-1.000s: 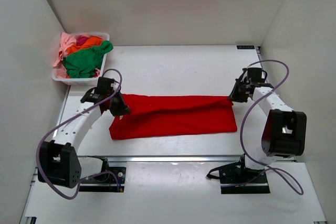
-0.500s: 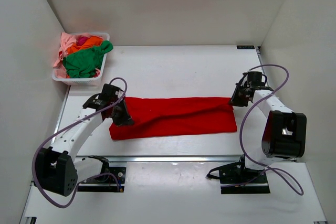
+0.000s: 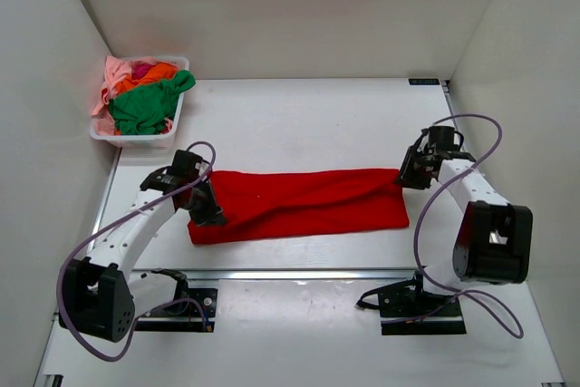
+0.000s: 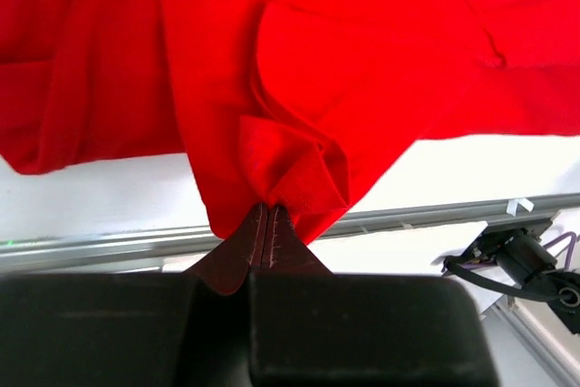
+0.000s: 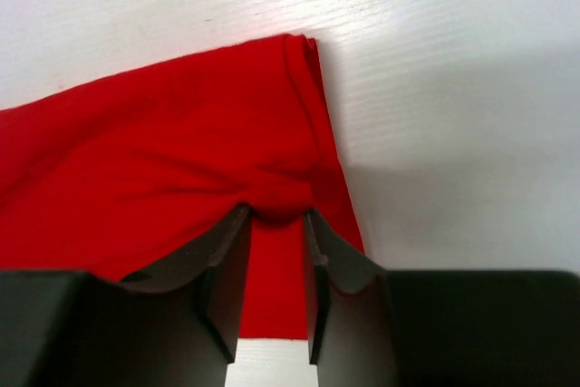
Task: Fold and stack the t-shirts
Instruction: Fold the other side of the tshirt into a rectangle, then rotate the tshirt 90 degrees
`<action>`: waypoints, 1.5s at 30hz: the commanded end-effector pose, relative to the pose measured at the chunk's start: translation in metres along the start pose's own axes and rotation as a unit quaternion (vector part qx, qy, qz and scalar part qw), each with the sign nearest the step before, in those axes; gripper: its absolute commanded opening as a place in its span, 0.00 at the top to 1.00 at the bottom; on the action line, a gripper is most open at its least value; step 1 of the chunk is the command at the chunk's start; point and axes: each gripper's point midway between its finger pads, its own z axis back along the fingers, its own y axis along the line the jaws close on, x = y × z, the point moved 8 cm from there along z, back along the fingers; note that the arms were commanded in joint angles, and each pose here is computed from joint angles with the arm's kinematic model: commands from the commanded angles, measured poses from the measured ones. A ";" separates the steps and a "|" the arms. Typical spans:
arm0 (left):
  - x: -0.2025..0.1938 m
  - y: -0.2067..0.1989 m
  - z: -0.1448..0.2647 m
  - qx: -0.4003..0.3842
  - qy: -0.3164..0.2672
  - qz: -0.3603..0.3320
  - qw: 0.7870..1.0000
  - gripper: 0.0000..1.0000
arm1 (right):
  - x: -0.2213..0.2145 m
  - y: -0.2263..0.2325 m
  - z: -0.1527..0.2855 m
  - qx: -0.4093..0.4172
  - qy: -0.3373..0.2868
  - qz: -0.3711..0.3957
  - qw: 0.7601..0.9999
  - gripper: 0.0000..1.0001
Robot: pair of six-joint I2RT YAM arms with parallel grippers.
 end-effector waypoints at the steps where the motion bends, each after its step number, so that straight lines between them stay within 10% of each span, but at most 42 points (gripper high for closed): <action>1: -0.002 0.008 0.006 0.011 -0.005 0.006 1.000 1.00 | 0.005 0.002 0.027 0.008 -0.036 -0.003 0.999 0.73; 7: 0.001 0.007 0.005 0.013 -0.001 0.012 1.000 0.98 | 0.008 0.001 0.043 0.002 -0.053 -0.005 0.999 0.65; 13: 0.018 -0.003 0.013 -0.001 -0.029 0.014 0.999 0.45 | 0.017 0.006 0.037 0.033 -0.066 0.004 0.997 0.61; 19: 0.037 -0.028 0.024 -0.038 -0.078 0.006 0.996 0.40 | 0.020 0.027 0.015 0.085 -0.061 0.046 0.993 0.62; 36: 0.088 -0.057 -0.101 0.087 -0.028 -0.005 0.996 0.53 | -0.042 0.034 -0.018 0.073 0.041 0.088 0.993 0.62; 40: 0.095 -0.062 -0.101 0.072 -0.018 -0.008 0.997 0.78 | -0.039 0.035 -0.012 0.086 0.042 0.078 0.992 0.64; 45: 0.093 -0.063 -0.078 0.029 -0.022 -0.003 0.999 0.54 | -0.009 0.093 0.006 0.170 0.007 0.176 0.970 0.65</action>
